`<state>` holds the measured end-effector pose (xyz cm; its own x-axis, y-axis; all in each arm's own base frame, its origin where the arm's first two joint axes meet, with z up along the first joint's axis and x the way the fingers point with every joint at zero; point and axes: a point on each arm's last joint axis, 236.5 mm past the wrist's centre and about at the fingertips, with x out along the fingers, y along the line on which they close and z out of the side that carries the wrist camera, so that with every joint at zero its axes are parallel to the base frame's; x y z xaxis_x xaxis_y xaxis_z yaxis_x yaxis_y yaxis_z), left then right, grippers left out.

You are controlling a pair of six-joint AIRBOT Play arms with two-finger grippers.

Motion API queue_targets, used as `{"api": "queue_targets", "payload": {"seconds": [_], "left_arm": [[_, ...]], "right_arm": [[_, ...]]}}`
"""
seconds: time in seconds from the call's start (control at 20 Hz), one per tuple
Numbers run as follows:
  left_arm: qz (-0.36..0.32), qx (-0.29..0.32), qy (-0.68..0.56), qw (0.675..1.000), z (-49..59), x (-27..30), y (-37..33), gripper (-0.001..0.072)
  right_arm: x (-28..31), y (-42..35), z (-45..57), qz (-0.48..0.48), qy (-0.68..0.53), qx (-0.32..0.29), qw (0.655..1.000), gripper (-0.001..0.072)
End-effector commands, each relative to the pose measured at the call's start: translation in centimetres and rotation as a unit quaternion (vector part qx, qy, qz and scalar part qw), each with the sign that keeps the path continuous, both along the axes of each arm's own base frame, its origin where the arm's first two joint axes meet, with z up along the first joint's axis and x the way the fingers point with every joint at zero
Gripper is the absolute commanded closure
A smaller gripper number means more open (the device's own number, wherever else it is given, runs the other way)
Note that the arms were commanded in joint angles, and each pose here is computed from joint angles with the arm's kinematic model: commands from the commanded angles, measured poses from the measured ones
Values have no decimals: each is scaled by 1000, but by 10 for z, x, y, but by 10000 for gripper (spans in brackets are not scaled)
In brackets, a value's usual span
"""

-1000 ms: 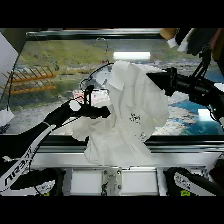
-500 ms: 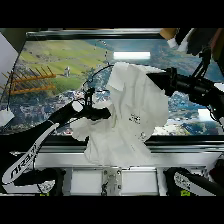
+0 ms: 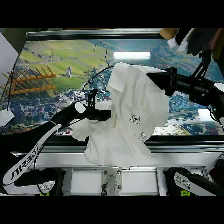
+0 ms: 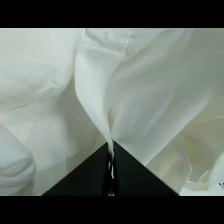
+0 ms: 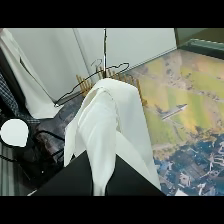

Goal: Fold the clothes and pants, and hang the long-sleeved shirts on hangers.

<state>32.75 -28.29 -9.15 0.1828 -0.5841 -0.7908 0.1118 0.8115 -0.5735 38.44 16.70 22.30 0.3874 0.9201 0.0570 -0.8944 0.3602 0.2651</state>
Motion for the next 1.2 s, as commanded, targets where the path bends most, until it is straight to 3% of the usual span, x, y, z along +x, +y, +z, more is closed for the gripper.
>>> {"api": "queue_targets", "payload": {"seconds": [0.0,0.3,0.6,0.8,1.15], "left_arm": [[11,-4,-5,1000,8,7,9,696],[50,-39,-95,993,97,37,49,696],[48,-56,-173,982,160,33,56,696],[37,-60,-193,979,175,28,53,696],[98,-34,-162,981,163,45,118,696]], "right_arm": [[0,0,1,0,0,1,1000,701],[3,-5,28,-34,-25,18,999,704],[3,-8,39,-51,-10,27,998,704],[3,-5,43,-56,15,40,998,705],[-19,-2,71,-50,-17,43,998,705]]}}
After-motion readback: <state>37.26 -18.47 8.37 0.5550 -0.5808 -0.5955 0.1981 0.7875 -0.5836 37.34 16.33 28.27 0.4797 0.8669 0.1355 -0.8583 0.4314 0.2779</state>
